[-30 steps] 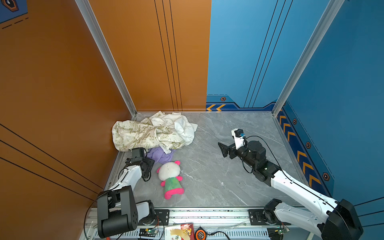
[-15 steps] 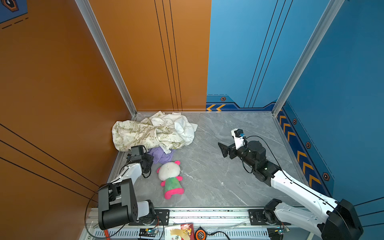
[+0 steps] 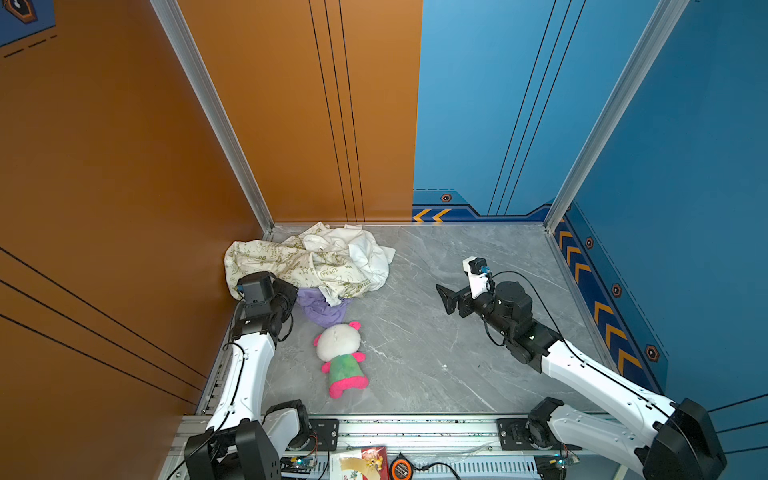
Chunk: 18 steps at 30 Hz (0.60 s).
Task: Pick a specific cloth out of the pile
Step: 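Lift the lavender T-shirt upward out of the pile with the left gripper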
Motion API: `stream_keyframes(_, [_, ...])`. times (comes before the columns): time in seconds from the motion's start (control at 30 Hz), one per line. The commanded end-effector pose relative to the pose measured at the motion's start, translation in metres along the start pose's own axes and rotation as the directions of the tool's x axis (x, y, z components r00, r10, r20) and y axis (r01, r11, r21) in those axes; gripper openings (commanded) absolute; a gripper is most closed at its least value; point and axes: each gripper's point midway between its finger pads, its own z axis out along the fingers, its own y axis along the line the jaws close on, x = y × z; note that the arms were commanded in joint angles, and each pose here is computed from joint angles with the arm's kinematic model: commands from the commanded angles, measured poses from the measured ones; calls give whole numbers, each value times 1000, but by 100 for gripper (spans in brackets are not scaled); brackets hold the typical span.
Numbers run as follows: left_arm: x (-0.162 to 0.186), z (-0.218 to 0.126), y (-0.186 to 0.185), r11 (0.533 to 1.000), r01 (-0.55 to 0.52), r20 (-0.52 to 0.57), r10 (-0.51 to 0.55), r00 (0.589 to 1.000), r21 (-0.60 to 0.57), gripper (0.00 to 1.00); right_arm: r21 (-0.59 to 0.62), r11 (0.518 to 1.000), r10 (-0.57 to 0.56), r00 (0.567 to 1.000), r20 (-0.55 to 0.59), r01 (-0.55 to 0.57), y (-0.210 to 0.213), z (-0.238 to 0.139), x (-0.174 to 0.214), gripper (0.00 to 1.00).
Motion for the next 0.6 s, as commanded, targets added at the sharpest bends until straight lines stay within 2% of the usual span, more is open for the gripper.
stream_keyframes(0.0, [-10, -20, -38, 996, -30, 7, 29, 1000, 85, 0, 10, 1000, -6, 998, 61, 5, 1, -4, -19, 100])
stream_keyframes(0.17, [-27, -44, -91, 981, -62, 33, 57, 998, 182, 0, 8, 1000, -1, 998, 67, 0, 1, -5, -22, 100])
stream_keyframes(0.57, [-59, -102, -213, 899, -207, 158, 156, 975, 387, 0, 11, 1000, -6, 997, 73, 6, 1, -8, -29, 100])
